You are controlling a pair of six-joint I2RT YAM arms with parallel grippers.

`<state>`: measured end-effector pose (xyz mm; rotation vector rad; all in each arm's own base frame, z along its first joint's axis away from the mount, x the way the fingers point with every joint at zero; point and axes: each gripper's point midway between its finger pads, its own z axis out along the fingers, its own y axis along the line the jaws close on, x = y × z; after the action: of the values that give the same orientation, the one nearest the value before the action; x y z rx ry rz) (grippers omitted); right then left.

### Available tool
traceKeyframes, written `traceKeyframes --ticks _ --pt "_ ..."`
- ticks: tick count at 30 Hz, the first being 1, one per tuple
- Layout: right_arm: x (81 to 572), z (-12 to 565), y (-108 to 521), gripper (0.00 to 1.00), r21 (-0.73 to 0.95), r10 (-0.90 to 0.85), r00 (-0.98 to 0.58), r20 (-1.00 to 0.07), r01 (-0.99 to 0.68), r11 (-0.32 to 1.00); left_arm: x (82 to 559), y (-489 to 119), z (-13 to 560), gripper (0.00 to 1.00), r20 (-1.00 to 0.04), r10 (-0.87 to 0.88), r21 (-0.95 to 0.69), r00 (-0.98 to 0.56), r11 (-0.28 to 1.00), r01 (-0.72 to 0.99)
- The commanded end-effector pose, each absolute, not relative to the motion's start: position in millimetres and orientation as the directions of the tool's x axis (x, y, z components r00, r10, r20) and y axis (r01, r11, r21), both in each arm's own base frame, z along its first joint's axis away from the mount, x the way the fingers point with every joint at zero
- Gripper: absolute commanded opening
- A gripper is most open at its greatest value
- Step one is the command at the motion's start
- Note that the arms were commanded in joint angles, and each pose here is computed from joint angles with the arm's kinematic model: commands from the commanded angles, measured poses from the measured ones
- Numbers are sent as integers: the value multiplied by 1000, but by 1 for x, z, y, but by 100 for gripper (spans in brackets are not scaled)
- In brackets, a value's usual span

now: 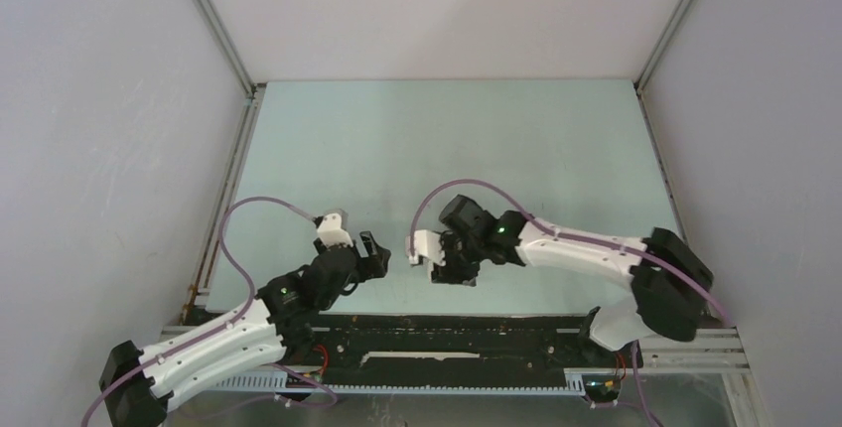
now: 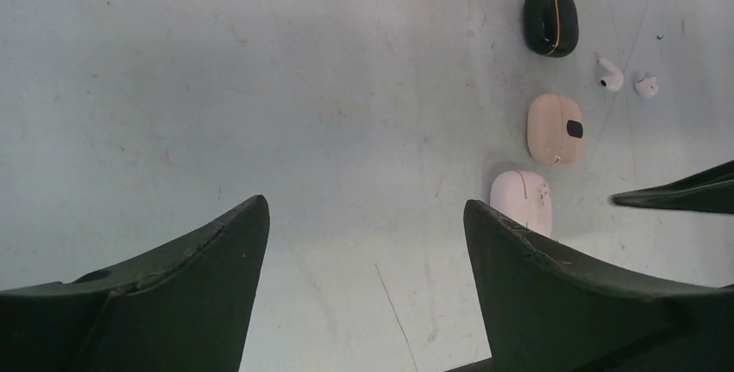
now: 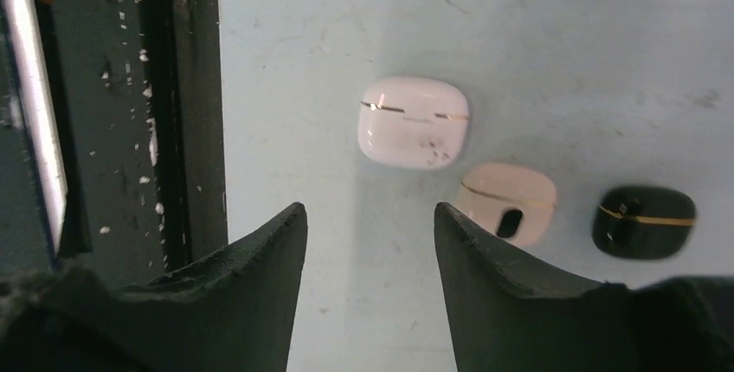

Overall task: Insert the wireless bluetooth earbuds into the charging case
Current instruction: Adjust the charging case at the center of the board.

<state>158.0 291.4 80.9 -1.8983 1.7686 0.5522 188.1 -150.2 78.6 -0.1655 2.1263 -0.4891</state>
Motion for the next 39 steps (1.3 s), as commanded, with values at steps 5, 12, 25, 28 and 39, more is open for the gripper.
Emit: traceKeyframes --ticks 5,12,25,28,39 --pt "167 59 330 58 -207 -828 197 -524 -973 -101 190 -135 78 99 -759 -373 -433 -534 901 -14" --pt "171 50 337 58 -224 -838 199 -508 -970 -95 188 -136 74 100 -760 -367 -437 -536 900 4" --pt "166 17 334 48 -178 -882 188 -432 -977 -121 188 -139 71 100 -764 -351 -430 -541 902 22" --pt "167 12 331 49 -172 -889 180 -421 -978 -116 188 -141 70 100 -764 -345 -430 -546 902 31" --pt "165 10 316 58 -121 -908 133 -396 -988 -91 192 -144 74 100 -782 -322 -413 -534 909 56"
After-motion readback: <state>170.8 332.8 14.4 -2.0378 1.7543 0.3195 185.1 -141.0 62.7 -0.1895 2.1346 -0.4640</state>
